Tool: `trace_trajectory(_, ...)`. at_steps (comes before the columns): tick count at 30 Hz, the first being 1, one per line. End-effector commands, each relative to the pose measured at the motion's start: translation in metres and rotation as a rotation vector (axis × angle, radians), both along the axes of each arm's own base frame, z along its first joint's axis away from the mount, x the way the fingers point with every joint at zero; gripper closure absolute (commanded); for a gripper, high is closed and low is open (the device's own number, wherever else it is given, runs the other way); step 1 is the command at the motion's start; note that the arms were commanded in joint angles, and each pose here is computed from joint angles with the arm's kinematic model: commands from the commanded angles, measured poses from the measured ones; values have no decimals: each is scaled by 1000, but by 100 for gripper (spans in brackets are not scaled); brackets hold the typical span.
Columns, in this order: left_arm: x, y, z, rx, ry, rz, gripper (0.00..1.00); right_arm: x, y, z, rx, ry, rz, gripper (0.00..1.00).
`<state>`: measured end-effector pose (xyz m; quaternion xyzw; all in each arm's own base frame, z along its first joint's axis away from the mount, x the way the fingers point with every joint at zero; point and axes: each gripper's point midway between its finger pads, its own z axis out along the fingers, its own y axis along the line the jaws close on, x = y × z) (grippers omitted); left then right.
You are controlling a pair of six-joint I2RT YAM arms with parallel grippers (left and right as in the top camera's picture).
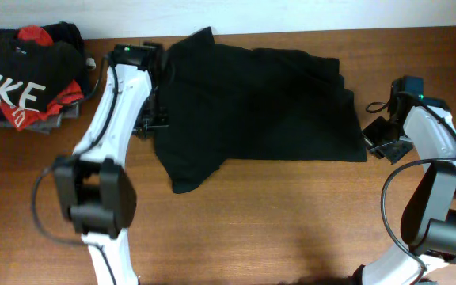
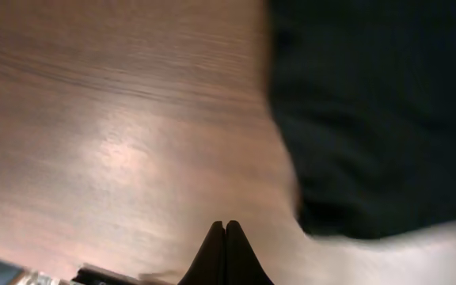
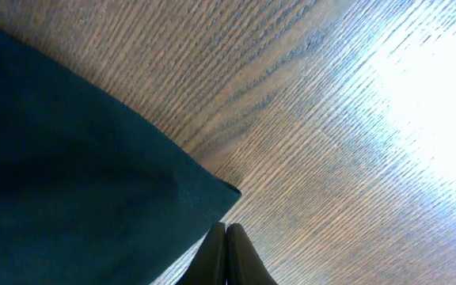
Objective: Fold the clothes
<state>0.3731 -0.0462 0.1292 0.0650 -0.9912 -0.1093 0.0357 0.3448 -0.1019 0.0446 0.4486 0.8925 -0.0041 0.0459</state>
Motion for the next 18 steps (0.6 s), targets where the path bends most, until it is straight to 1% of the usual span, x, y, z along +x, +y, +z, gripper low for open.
trace_trajectory(1,-10,-44,23,-62,-53,-82,99,2,1,4,17,-28,-23,96)
trace_trajectory(2,-13,-53,23,-62,-50,-109,99,4,3,4,28,-34,-21,96)
trace_trajectory(5,-22,-79,21,-59,-44,-183,98,7,12,4,79,-50,2,76)
trace_trajectory(6,-24,-85,21,-55,-44,-211,92,8,16,4,98,-56,22,71)
trace_trajectory(7,-26,-91,21,-48,-43,-251,85,9,19,5,117,-62,39,59)
trace_trajectory(8,-28,-95,21,-34,-45,-276,68,9,22,5,131,-67,50,50)
trace_trajectory(9,-30,-98,21,-13,-46,-305,28,11,26,6,153,-74,64,40)
trace_trajectory(10,-31,-101,21,3,-47,-328,3,11,29,6,170,-80,67,31)
trace_trajectory(12,-35,-109,18,26,-47,-372,1,13,35,7,208,-92,74,23)
trace_trajectory(14,-39,-116,11,24,-37,-418,1,15,41,9,240,-103,86,22)
trace_trajectory(16,-43,-122,1,25,-27,-443,2,19,52,12,296,-134,138,22)
trace_trajectory(18,-50,-125,-10,33,-4,-460,8,23,63,17,358,-173,196,23)
